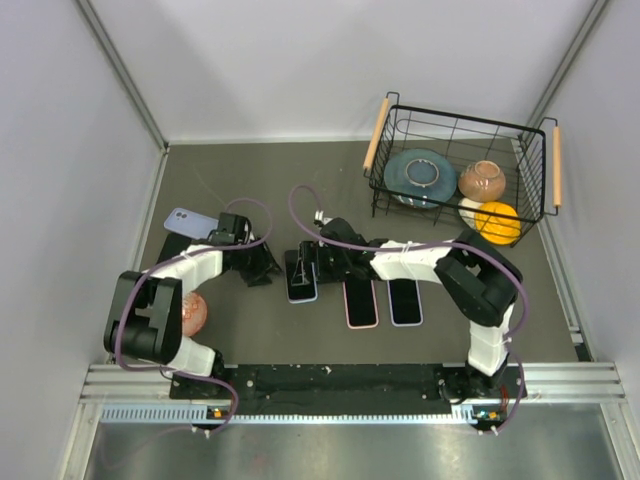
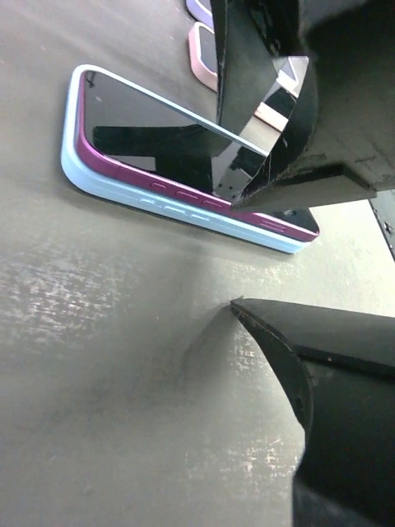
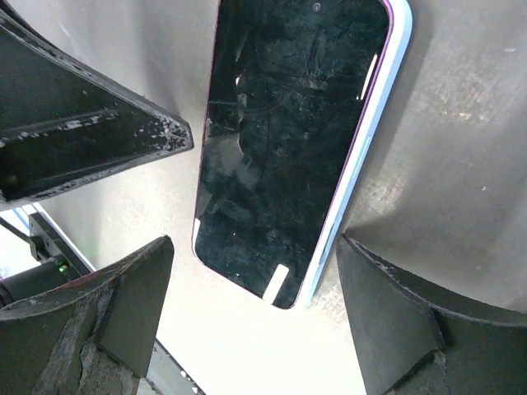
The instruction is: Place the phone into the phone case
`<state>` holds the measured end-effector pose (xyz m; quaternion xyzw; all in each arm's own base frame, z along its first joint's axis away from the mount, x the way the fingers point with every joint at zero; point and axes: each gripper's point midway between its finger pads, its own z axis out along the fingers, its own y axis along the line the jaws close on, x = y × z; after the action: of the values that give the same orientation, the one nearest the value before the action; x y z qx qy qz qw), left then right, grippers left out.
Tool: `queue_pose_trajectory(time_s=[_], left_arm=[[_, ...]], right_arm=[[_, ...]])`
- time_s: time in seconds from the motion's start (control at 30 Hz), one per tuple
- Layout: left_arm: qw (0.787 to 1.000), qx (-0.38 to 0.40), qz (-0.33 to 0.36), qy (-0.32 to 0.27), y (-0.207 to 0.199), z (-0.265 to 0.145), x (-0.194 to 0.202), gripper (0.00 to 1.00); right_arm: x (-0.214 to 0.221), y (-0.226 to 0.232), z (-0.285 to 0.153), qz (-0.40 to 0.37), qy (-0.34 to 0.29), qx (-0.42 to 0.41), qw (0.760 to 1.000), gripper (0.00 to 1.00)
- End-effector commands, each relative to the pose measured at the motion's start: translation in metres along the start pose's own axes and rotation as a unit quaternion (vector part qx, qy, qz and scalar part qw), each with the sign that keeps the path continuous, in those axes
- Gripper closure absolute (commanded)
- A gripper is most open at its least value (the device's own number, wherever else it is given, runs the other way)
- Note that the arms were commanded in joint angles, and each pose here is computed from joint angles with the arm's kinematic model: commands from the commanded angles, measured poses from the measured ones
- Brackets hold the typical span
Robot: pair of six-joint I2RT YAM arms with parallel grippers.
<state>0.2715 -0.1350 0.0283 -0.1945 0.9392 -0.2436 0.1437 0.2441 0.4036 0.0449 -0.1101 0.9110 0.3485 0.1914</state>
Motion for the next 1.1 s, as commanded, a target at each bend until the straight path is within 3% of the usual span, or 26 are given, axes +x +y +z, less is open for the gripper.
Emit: queue_pose_trajectory(time_s=[0.0, 0.27, 0.57, 0.77, 0.87, 1.07], left_arm=[[0.999, 0.012, 0.029, -0.039, -0.018, -0.017, -0.021, 0.46], [0.996, 0.073, 0.050, -0.008, -0.033, -0.002, -0.012, 0.48], [0.999, 0.008, 0.027, 0.031, -0.003, 0.019, 0.000, 0.71], [0.997, 0.034, 0.009, 0.062, -0.007, 0.026, 0.013, 0.93], [0.996, 0.061, 0.009, 0.069, -0.014, 0.023, 0.019, 0.97], [0.992, 0.093, -0.008, 0.091, -0.021, 0.021, 0.031, 1.00]], right_arm=[[-0.001, -0.002, -0.008, -0.002, -0.018, 0.007, 1.000, 0.19], [0.000, -0.009, -0.010, 0.001, -0.025, 0.013, 1.000, 0.19], [-0.004, -0.005, -0.003, 0.012, -0.015, 0.010, 1.000, 0.19], [-0.020, 0.015, 0.002, 0.047, -0.019, -0.073, 0.996, 0.19], [-0.030, 0.026, -0.002, 0.059, -0.031, -0.109, 0.992, 0.19], [-0.052, 0.061, -0.022, 0.070, -0.056, -0.220, 0.971, 0.28]])
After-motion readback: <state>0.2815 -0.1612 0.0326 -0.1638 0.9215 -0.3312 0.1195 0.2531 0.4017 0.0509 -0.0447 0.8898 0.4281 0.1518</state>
